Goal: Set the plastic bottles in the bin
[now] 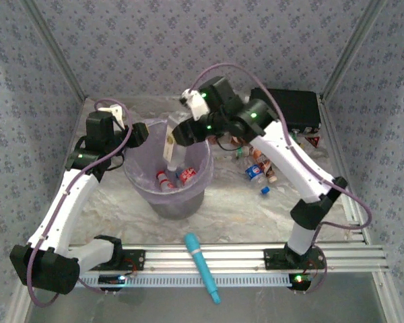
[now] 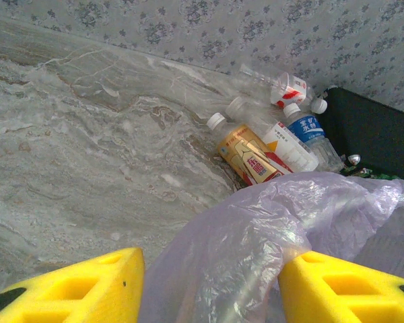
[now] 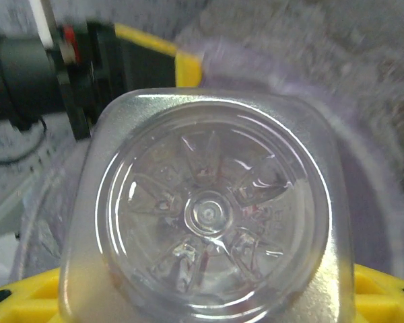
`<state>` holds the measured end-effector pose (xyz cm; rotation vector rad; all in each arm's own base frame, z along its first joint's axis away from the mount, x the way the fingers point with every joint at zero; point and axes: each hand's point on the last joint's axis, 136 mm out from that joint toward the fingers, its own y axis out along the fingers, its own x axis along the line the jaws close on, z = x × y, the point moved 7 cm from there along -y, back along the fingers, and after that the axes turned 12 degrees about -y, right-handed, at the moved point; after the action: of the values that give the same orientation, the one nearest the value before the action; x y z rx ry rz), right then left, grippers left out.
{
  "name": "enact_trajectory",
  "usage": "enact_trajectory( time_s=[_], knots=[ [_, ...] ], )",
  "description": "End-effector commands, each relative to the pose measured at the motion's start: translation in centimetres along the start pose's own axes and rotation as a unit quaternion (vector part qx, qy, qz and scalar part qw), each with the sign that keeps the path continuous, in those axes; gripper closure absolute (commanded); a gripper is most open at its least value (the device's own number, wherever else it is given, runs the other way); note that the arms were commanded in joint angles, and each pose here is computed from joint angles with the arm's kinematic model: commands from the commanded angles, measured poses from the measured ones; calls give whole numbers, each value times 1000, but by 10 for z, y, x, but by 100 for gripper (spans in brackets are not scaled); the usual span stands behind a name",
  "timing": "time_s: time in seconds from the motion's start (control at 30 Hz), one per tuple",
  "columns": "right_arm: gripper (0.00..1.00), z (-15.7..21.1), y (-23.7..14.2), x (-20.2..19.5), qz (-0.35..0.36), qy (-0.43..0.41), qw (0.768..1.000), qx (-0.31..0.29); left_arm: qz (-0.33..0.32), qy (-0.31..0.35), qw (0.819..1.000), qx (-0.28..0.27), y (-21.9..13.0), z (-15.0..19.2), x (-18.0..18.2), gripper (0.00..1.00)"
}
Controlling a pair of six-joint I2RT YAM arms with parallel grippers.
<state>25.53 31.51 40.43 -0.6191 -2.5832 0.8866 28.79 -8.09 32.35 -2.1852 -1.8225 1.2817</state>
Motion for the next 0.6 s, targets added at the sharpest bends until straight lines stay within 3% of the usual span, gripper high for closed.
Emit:
enact_trajectory(
  time_s=[0.0, 0.4, 0.57],
  knots=[
    [41, 9, 7, 13, -33, -14, 999, 41, -17, -2, 1000, 22, 3, 9, 5, 45],
    [40, 45, 104, 10, -85, 24, 986, 143, -25, 0, 1000, 18, -1, 8, 6, 45],
    [39, 58, 133, -1, -63, 37, 985, 159, -24, 0, 1000, 19, 0, 9, 6, 45]
  ],
)
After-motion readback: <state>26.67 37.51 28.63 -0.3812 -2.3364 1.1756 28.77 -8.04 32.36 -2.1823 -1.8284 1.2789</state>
